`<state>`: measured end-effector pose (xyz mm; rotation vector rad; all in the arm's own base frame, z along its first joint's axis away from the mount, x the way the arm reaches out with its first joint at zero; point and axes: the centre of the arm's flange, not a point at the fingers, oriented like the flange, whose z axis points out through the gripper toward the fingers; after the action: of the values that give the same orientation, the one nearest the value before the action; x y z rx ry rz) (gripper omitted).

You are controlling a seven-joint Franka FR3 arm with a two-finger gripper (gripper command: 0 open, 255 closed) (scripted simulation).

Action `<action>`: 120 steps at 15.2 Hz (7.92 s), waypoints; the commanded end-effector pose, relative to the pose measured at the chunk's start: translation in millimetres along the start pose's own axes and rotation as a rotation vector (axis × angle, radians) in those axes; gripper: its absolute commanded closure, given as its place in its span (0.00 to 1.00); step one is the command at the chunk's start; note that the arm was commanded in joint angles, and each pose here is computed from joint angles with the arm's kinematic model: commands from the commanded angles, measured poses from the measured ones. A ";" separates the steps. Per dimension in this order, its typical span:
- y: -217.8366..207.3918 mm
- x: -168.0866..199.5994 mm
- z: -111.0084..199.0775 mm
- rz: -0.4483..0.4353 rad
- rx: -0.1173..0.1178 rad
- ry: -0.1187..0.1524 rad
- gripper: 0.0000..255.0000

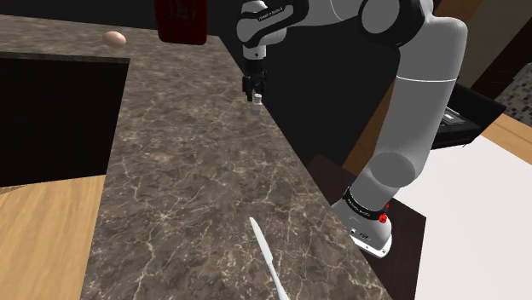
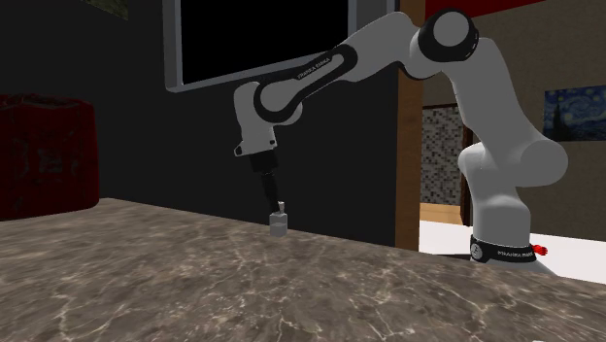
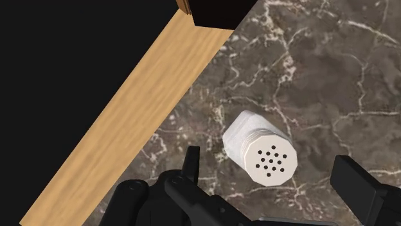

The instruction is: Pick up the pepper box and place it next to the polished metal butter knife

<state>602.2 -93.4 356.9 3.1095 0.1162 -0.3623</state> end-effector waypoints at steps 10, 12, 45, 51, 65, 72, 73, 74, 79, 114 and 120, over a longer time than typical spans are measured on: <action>0.0 0.0 0.0 0.000 0.000 0.000 1.00; 0.0 -1.2 -5.1 0.000 0.000 0.000 1.00; -21.6 -52.7 -157.2 0.000 0.000 0.000 1.00; -86.4 -96.9 -147.0 0.000 0.000 0.000 1.00; -237.7 -200.2 -123.1 0.000 0.000 0.000 1.00; -313.4 -251.9 -111.2 0.000 0.000 0.000 1.00; -324.2 -259.3 -109.5 0.000 0.000 0.000 1.00; -335.0 -266.6 -107.8 0.000 0.000 0.000 1.00; -389.1 -303.5 -99.2 0.000 0.000 0.000 1.00; -635.0 -456.8 1.2 0.000 0.000 0.000 1.00; -635.0 -449.6 32.1 0.000 0.000 0.000 1.00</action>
<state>110.9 507.4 433.7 3.1091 0.1163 -0.3625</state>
